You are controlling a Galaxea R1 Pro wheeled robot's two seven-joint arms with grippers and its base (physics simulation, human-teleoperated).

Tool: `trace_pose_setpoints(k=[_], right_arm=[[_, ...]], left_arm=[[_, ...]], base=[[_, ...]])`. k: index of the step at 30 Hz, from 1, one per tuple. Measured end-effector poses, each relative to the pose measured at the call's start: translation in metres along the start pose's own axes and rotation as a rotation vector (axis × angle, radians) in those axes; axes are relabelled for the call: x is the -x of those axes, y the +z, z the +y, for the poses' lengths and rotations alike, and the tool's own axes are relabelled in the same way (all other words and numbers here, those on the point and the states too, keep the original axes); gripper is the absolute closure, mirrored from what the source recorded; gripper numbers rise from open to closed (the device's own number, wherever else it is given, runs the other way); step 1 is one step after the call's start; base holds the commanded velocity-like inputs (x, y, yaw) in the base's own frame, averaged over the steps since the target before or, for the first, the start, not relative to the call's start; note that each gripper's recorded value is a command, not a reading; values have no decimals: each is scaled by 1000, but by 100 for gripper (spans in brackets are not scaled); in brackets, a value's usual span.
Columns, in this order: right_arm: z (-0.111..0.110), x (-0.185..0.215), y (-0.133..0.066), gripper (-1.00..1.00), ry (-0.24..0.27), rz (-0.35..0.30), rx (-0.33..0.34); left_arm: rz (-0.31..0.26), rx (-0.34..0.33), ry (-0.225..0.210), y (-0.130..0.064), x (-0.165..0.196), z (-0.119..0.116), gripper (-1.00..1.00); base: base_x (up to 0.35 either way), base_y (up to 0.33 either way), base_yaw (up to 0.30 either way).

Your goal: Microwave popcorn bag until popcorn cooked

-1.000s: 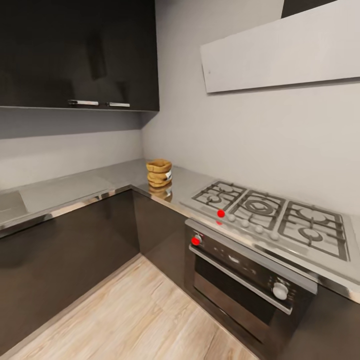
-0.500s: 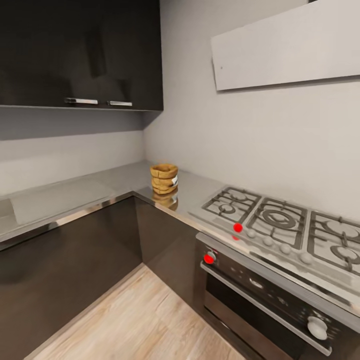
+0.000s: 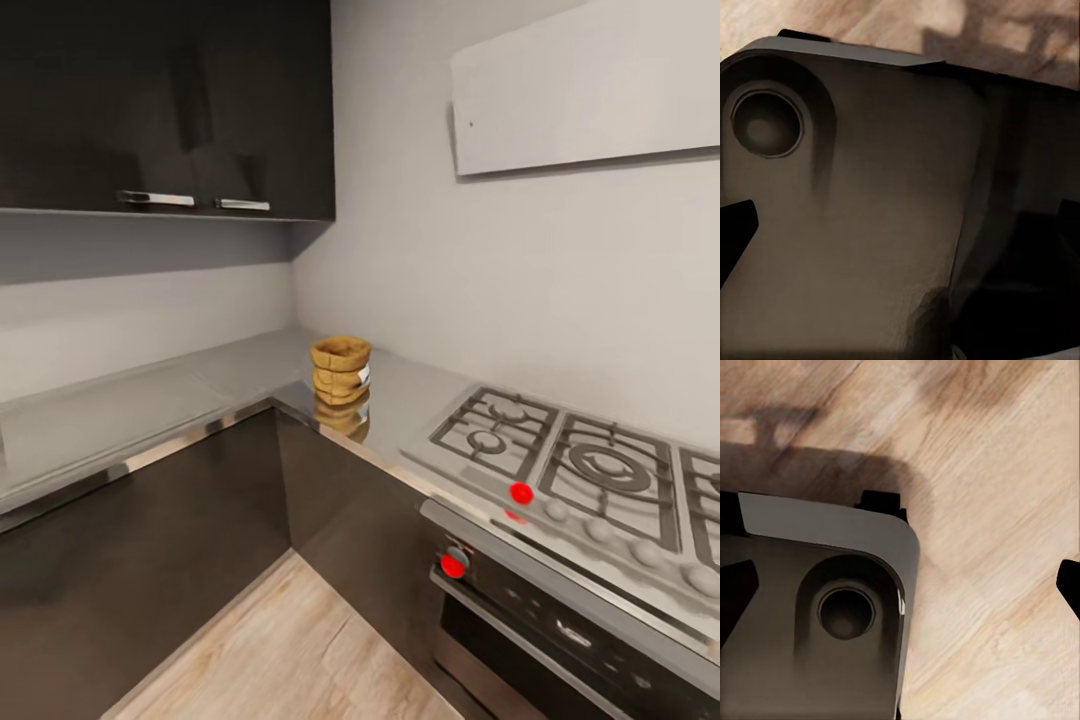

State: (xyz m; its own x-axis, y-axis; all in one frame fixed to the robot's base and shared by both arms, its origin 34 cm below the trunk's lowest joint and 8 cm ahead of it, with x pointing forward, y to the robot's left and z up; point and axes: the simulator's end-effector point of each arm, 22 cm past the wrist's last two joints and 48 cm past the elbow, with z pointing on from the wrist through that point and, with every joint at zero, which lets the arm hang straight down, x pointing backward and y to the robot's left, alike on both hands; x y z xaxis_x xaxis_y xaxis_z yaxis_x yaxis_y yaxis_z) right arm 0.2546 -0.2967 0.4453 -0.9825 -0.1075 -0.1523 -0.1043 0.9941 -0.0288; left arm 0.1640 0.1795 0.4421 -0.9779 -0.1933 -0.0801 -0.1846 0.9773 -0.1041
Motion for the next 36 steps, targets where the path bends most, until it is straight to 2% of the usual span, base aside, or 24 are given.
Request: trace_pose_setpoints(k=[27, 36], right_arm=[[0, 0, 0, -100, 0, 2, 1], [2, 1, 0, -100, 5, -1, 2]], left_arm=[[-3, 0, -1, 0, 1, 0, -100], [-3, 1, -1, 0, 1, 0, -100]], base=[[243, 186, 0], [47, 45, -64]])
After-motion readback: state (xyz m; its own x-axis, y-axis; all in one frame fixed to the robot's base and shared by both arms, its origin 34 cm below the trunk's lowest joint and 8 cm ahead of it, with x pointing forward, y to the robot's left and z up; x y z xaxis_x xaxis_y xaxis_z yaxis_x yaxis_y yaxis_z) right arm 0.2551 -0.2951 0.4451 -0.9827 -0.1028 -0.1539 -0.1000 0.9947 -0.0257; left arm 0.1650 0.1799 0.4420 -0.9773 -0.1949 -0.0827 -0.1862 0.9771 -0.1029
